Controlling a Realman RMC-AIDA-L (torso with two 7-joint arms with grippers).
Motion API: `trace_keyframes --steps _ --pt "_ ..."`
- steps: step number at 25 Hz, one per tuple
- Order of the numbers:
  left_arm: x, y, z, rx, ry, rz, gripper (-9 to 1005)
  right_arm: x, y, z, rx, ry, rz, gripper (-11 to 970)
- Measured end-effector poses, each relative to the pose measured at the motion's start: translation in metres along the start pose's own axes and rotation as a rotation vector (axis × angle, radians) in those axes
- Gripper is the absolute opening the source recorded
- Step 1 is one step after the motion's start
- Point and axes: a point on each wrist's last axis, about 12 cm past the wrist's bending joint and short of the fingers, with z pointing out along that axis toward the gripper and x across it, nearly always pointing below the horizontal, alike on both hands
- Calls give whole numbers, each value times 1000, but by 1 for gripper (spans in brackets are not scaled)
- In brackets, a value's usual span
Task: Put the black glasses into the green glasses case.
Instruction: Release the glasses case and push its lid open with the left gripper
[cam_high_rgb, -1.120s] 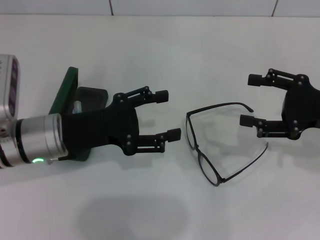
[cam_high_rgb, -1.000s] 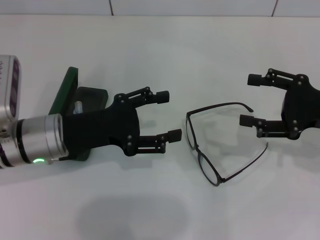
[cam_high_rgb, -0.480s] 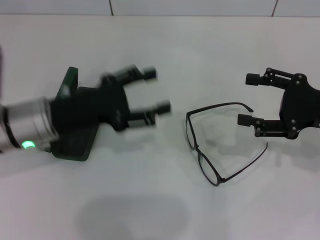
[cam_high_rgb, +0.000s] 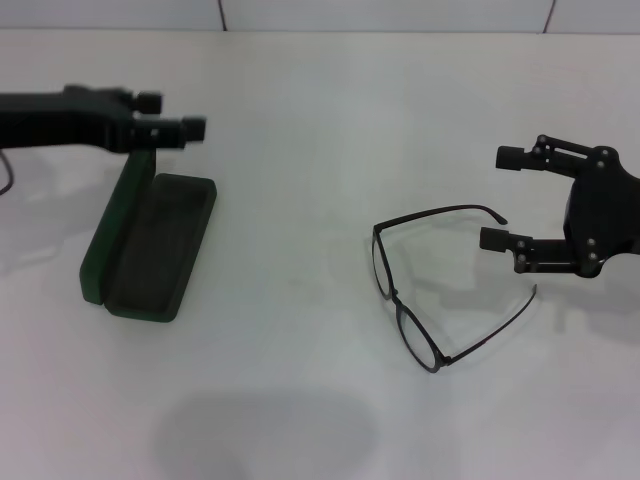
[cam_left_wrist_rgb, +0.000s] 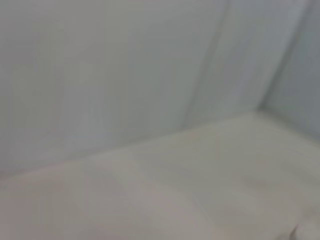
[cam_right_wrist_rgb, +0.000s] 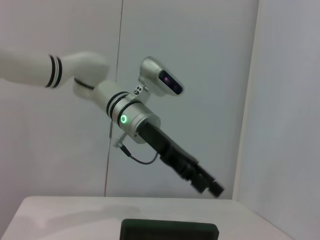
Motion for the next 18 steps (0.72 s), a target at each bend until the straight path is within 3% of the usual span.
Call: trace_keyframes --steps 6,18 --pt "1 -8 -8 -208 175 -30 806 2 -2 2 15 12 1 829" --pt "19 -2 0 -298 309 -157 741 3 -3 6 13 27 -2 829"
